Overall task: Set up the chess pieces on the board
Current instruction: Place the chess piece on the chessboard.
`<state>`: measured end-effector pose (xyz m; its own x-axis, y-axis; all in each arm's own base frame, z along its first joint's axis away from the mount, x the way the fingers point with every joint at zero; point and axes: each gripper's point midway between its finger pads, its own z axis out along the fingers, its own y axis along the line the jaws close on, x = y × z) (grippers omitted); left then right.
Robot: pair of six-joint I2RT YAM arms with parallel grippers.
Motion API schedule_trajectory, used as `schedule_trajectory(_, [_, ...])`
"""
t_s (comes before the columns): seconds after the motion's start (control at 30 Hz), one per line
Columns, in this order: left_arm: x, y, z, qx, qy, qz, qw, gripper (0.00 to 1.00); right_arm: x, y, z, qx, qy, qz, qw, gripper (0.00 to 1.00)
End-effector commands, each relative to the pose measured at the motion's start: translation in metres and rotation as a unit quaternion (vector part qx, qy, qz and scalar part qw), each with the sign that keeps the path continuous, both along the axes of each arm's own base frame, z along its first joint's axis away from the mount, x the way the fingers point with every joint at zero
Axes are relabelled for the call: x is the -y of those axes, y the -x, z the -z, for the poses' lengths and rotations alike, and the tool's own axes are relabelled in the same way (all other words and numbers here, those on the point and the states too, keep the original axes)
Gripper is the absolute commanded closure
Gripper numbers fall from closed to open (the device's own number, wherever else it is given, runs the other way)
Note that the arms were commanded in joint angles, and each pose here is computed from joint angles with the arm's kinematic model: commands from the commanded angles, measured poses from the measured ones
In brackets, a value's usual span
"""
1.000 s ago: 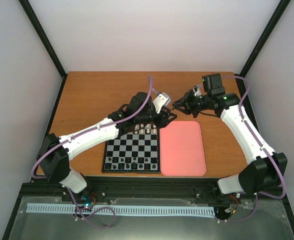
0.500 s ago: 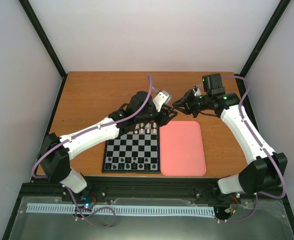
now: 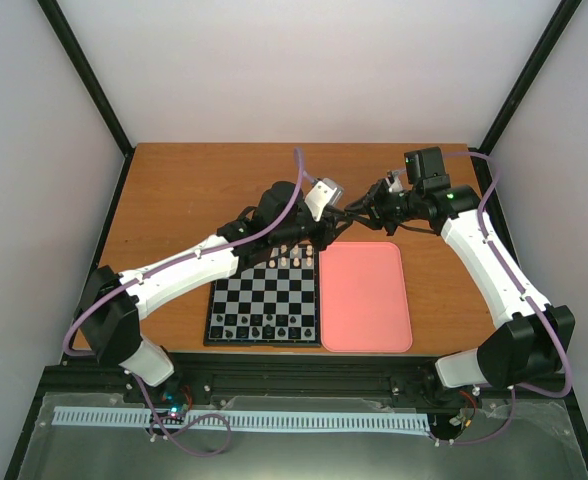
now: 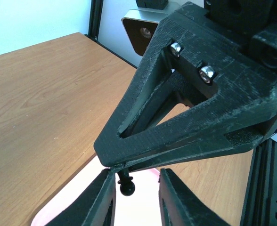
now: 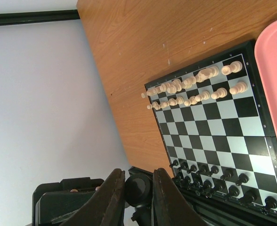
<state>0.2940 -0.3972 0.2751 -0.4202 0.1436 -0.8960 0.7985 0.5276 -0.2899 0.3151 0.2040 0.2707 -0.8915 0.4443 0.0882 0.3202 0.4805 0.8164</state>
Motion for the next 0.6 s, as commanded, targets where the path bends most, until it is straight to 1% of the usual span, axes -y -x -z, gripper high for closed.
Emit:
schedule_trajectory(0.0, [0.01, 0.002, -0.032, 0.031, 0.031, 0.015, 0.999, 0.76, -0.002, 0.004, -0.01, 0.007, -0.004, -0.007, 1.0, 0.85])
schedule_trajectory(0.07, [0.011, 0.004, -0.032, 0.03, 0.033, 0.021, 0.999, 0.8, -0.002, 0.005, -0.01, 0.007, -0.004, -0.007, 1.0, 0.85])
schedule_trajectory(0.2, [0.012, 0.005, -0.029, 0.021, 0.035, 0.023, 0.999, 0.83, -0.002, 0.004, -0.011, 0.01, -0.005, -0.008, 1.0, 0.85])
schedule_trajectory(0.3, [0.014, 0.008, -0.027, 0.014, 0.036, 0.03, 0.999, 0.88, -0.002, 0.004, -0.012, 0.01, -0.006, -0.008, 1.0, 0.85])
schedule_trajectory(0.37, [0.015, 0.009, -0.027, 0.011, 0.037, 0.035, 0.999, 0.89, -0.003, 0.004, -0.013, 0.011, -0.007, -0.008, 1.0, 0.85])
schedule_trajectory(0.5, [0.017, 0.011, -0.026, 0.008, 0.04, 0.044, 0.998, 0.99, -0.003, 0.004, -0.015, 0.014, -0.01, -0.007, 1.0, 0.85])
schedule_trajectory(0.57, [0.018, 0.013, -0.028, 0.007, 0.042, 0.048, 0.998, 0.99, -0.004, 0.004, -0.017, 0.016, -0.012, -0.007, 1.0, 0.85])
